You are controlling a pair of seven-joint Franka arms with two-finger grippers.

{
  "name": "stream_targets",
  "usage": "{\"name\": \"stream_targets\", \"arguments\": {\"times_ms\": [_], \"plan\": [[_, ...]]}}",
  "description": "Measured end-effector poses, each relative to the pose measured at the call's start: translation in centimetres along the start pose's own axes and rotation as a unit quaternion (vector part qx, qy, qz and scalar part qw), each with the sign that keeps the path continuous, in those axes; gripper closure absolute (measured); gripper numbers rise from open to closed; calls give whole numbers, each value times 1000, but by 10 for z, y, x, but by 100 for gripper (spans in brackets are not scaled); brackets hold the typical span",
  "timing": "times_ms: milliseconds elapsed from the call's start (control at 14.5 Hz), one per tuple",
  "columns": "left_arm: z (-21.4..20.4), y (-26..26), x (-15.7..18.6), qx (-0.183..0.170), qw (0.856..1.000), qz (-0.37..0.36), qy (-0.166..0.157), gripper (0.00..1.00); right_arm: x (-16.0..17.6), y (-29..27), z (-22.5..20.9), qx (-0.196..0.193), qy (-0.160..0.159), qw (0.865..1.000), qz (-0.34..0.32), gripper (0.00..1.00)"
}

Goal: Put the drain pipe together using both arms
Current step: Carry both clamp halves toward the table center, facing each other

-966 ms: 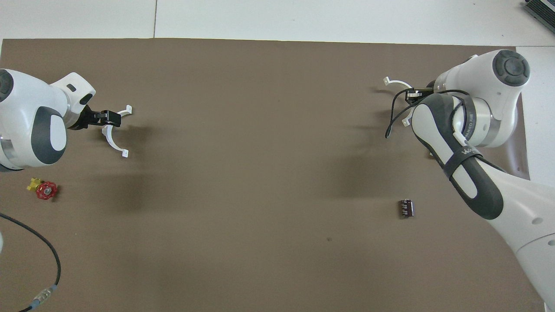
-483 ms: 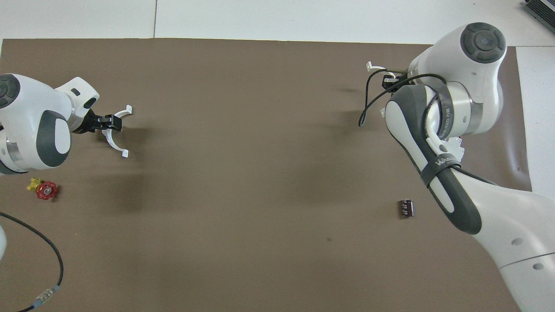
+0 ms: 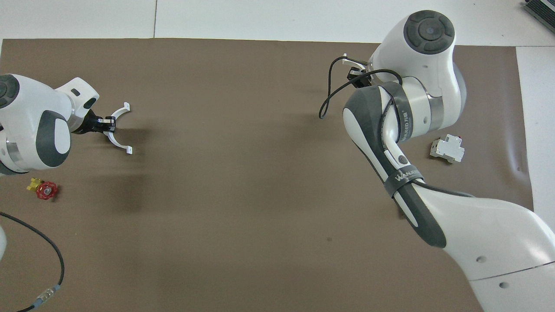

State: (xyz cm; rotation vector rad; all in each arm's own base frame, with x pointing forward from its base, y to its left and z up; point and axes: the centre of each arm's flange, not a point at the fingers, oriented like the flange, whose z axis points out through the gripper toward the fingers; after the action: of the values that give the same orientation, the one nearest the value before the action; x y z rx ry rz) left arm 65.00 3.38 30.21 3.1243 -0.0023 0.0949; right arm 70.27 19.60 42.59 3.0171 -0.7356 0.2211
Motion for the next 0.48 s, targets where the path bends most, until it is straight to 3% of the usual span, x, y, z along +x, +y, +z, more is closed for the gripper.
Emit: {"name": "stream_targets", "arguments": {"times_ms": [483], "plan": [[-15,0,4,0,1000,2,11,79,-73,-83,0,34,-12,998,-44,92]]}}
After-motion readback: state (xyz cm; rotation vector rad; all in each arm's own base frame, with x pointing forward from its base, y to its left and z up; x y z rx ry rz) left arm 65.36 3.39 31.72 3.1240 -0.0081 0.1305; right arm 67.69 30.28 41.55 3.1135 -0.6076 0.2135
